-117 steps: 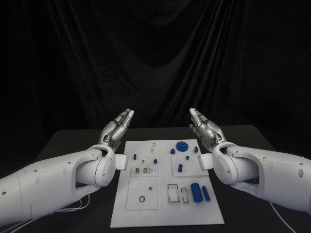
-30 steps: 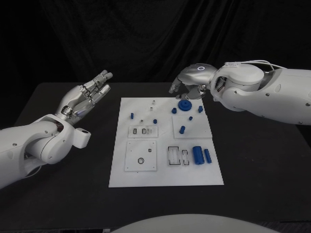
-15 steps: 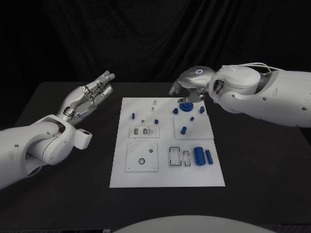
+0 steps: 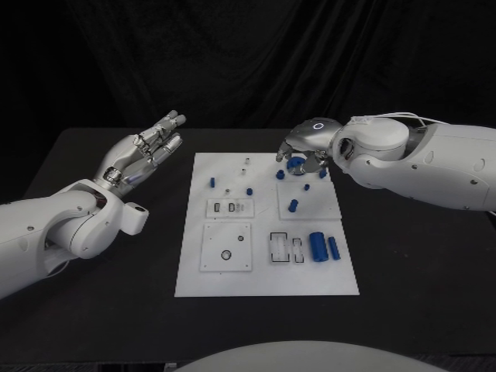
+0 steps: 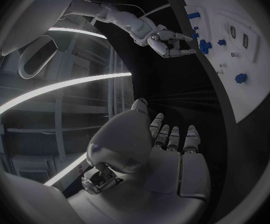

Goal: Assemble the parts on the task board

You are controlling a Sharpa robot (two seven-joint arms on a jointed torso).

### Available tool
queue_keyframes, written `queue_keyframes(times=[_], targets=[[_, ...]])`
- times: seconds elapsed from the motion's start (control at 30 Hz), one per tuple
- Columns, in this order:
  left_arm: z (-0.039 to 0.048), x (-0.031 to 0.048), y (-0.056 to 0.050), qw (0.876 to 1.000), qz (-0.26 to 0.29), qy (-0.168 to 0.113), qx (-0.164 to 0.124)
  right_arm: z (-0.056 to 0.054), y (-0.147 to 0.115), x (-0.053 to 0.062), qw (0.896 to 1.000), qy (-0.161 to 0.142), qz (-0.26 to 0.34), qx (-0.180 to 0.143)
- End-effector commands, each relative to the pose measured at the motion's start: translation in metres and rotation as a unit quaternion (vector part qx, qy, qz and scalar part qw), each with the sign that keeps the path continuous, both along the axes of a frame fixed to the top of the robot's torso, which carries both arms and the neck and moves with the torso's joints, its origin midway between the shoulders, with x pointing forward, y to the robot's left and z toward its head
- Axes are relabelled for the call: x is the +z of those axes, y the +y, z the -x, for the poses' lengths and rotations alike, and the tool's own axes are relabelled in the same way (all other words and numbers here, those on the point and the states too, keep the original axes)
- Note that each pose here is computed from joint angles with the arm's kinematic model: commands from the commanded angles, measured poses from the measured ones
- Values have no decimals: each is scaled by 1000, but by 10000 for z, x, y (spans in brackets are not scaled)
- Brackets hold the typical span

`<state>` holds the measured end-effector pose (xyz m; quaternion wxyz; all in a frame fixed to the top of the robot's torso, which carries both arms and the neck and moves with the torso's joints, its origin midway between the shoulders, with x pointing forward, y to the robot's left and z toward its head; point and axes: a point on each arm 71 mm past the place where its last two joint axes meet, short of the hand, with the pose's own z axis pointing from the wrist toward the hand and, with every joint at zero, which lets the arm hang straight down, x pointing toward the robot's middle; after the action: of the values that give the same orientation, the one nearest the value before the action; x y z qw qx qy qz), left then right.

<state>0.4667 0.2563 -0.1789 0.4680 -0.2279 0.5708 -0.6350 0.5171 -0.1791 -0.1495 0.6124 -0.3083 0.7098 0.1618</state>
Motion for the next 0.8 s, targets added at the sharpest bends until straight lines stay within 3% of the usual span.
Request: queue_keyframes(times=[0.03,0.53,0.8], targets=[[42,119,-29,997,38,-67,-31,-17,-2,-29,1000,-9,-1,-3],[14,105,-36,997,37,-62,-35,-60,33,-121,999,-27,-21,-6],[5,98,-42,997,37,-59,-39,-91,63,-168,999,-42,-4,-1]])
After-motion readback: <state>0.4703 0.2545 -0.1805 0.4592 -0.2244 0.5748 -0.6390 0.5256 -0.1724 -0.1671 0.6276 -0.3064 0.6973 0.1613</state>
